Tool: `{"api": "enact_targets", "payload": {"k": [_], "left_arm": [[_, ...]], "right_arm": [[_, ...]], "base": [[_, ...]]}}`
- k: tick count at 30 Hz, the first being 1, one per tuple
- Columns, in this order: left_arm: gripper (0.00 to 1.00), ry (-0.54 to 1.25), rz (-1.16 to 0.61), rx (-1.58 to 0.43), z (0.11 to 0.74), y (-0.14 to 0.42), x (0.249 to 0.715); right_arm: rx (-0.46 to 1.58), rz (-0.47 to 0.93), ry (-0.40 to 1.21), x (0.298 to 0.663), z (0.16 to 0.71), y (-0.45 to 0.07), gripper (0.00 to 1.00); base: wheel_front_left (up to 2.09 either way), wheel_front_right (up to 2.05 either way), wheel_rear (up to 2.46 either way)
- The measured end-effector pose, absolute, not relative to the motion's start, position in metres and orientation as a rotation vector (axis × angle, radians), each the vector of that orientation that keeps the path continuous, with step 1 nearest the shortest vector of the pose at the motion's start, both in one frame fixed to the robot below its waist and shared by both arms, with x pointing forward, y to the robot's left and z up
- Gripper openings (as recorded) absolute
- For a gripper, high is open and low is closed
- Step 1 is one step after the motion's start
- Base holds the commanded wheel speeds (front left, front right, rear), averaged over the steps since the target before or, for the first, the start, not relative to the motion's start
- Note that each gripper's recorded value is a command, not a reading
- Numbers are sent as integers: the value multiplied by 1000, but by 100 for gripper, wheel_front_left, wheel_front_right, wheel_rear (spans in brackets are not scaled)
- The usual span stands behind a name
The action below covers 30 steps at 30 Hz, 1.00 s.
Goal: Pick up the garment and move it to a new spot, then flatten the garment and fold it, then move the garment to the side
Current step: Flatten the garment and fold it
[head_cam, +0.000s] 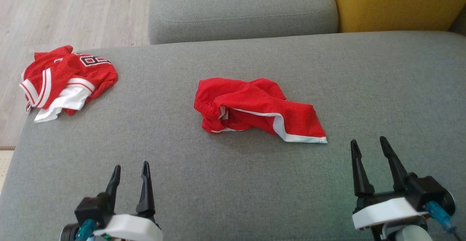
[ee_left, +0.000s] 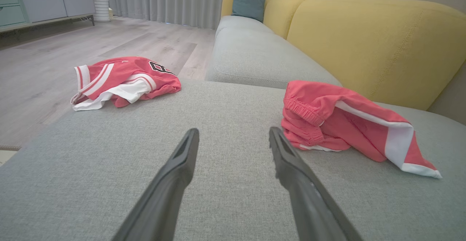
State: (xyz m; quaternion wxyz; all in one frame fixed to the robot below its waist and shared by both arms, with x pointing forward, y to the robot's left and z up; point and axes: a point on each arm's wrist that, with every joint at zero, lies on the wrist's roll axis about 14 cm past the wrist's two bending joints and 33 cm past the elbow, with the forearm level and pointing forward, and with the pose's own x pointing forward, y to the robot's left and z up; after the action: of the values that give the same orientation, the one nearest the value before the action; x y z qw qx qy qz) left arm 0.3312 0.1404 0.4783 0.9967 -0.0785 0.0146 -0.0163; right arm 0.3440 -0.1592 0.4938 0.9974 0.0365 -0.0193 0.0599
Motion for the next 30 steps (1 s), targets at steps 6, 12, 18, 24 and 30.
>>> {"api": "enact_targets", "payload": {"k": [6,12,18,24,30], "left_arm": [[100,37,-39,-155,476,139,332],[100,58,-55,-152,470,133,334],[100,100,-161,-144,458,105,339],[100,135,-346,-155,454,47,380],[100,225,-412,-179,428,19,407]], "right_arm": [[74,115,-32,344,492,-161,100],[78,105,-21,345,488,-163,100],[83,90,4,346,481,-168,100],[79,62,18,360,476,-177,100],[77,3,42,362,468,-195,100]], "base": [[0,0,0],[0,0,0],[0,0,0],[0,0,0],[0,0,0]]}}
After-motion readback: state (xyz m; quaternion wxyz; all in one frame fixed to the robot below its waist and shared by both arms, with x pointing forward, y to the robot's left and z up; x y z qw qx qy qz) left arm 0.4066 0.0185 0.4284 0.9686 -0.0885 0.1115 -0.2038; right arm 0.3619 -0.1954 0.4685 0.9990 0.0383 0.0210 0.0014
